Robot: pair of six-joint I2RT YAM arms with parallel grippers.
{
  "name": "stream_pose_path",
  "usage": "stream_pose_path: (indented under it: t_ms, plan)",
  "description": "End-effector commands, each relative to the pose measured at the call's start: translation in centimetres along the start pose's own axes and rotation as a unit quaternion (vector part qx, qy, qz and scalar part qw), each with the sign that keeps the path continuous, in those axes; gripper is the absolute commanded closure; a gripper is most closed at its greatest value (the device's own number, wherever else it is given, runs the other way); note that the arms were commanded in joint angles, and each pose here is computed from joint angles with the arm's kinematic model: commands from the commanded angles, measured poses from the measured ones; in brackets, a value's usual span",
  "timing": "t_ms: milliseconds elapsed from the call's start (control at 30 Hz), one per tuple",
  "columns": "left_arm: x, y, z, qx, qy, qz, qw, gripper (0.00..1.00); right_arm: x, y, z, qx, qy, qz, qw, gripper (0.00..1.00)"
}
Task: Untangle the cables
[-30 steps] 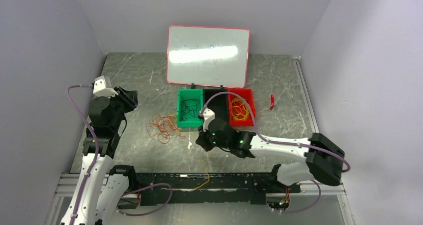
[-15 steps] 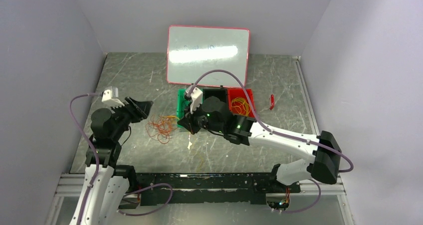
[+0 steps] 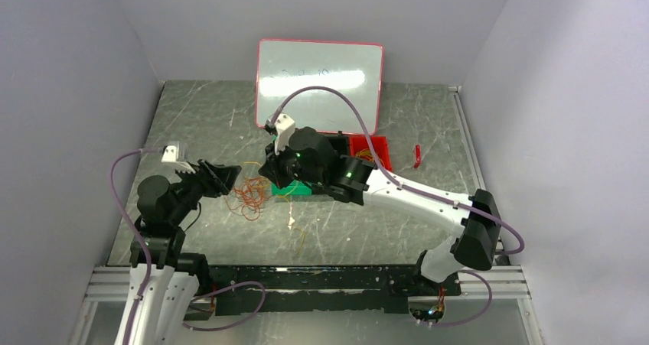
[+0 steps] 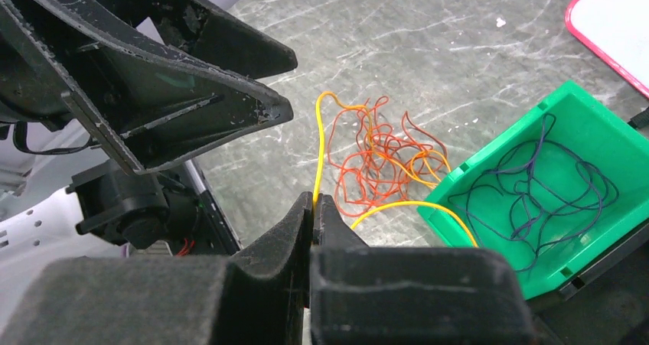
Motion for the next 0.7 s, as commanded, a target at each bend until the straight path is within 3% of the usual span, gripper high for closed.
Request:
stream_pose_path:
  t_ms: [0, 367, 667]
  plan:
    - [-1.3, -1.1, -0.1, 0.026, -0.001, 0.039, 0.999, 0.37, -0.7, -0.3, 0.0, 0.002, 0.011, 0.016, 1.000, 1.00]
    - [-1.2, -0.6, 2.3, 0.050, 0.031, 0.086, 0.995, 0.39, -2.6, 2.4, -0.3, -0.086, 0.009, 0.016, 0.996, 1.00]
    - [-2.1, -0.2, 5.0, 0.068, 0.013, 0.085, 0.994, 0.43, -3.3, 4.2, -1.6, -0.134, 0.005, 0.029, 0.991, 1.00]
Point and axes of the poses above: each gripper's point midway between its finger pads, its own z axis out along the fingers, its own y axis along the line the jaws close on, x = y × z, the point moved 2 cm from there along -z, back along the fingers, and after that the axes turned 3 degrees about z, right-handed, at the moved point
